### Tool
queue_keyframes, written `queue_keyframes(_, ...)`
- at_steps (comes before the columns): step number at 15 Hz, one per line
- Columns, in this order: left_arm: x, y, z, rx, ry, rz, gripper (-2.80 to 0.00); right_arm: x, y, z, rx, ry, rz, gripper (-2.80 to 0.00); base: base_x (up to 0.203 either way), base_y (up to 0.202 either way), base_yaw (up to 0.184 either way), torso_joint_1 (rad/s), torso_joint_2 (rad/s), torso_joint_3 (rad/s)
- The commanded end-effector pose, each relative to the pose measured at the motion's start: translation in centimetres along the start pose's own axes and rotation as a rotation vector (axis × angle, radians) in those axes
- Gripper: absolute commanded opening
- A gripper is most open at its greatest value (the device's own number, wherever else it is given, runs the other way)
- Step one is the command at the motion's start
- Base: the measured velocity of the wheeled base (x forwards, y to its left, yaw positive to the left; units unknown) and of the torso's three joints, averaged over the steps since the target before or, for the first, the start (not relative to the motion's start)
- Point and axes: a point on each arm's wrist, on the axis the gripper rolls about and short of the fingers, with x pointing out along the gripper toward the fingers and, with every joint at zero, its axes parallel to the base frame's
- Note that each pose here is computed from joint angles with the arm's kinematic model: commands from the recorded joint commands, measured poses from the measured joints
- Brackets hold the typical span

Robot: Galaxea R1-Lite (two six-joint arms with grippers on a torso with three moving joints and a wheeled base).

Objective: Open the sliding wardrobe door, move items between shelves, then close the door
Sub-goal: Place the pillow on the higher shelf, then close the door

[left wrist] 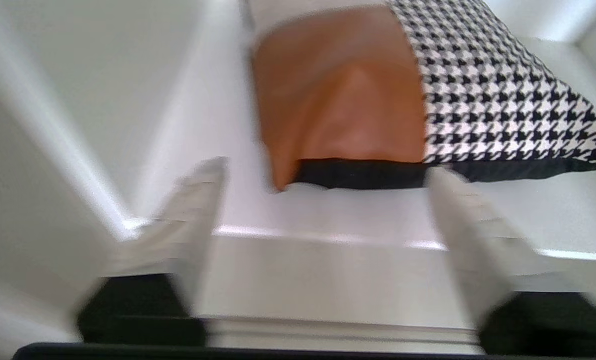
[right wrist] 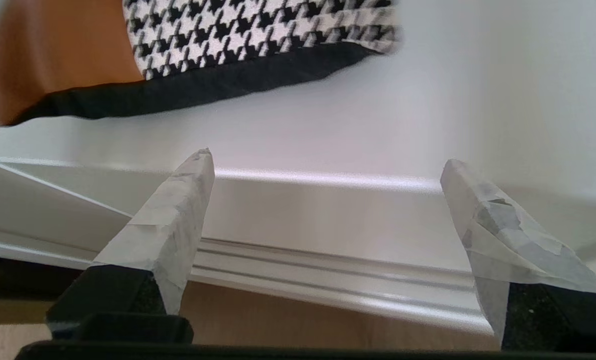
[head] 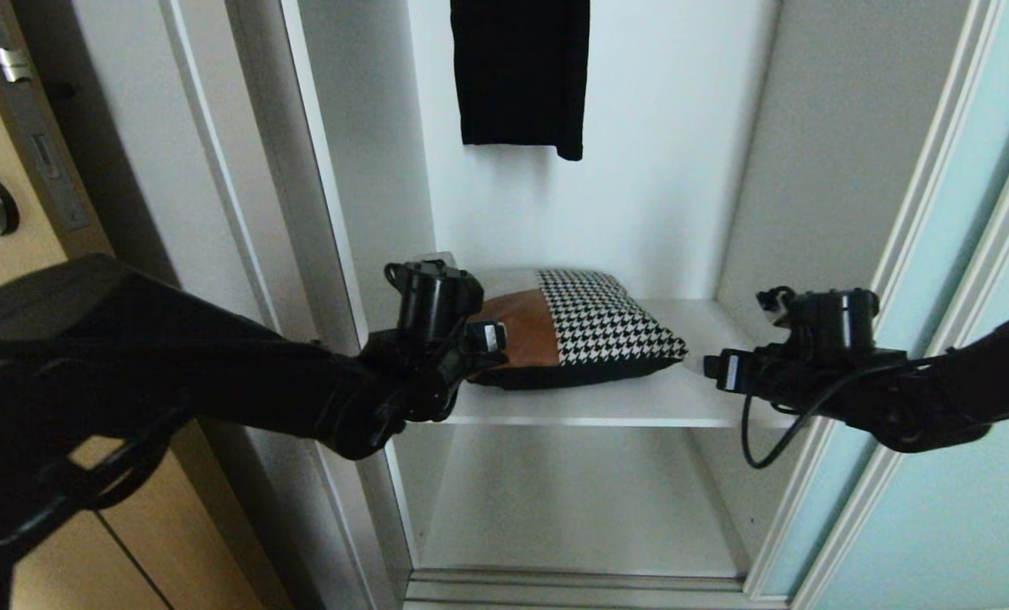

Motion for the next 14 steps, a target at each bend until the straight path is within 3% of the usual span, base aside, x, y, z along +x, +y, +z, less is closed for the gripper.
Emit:
queue_keyframes(1, -5.5, 1.2, 4.2, -0.037, -0.085, -0.017, -2.80, -6.0, 1.0, 1.4, -0.005, -0.070, 0.025, 0.00, 0.000, 0.000, 0.000, 0.000, 0.00, 0.000)
queue_keyframes(5, -13.0, 5.2, 4.8, 0.020, -0.106, 0.032, -2.80, -13.3, 1.4, 0.2, -0.002, -0.099, 0.033, 0.00, 0.000, 0.000, 0.000, 0.000, 0.00, 0.000)
queue_keyframes(6, -14.6, 6.3, 4.7, 0.031, -0.119, 0.075, -2.80, -14.9, 1.4, -0.1, -0.002, -0.109, 0.035, -2.80, 0.000, 0.000, 0.000, 0.000, 0.00, 0.000)
queue_keyframes(9, -18.1, 10.1, 3.3, 0.038, -0.133, 0.234, -2.80, -19.5, 1.8, -0.9, -0.009, -0.114, 0.044, -2.80, 0.000, 0.000, 0.000, 0.000, 0.00, 0.000)
queue_keyframes(14, -22.3, 14.5, 1.4, 0.014, -0.173, 0.455, -2.80, -26.8, 1.6, -3.6, -0.015, -0.115, 0.049, -2.80, 0.000, 0.000, 0.000, 0.000, 0.00, 0.000)
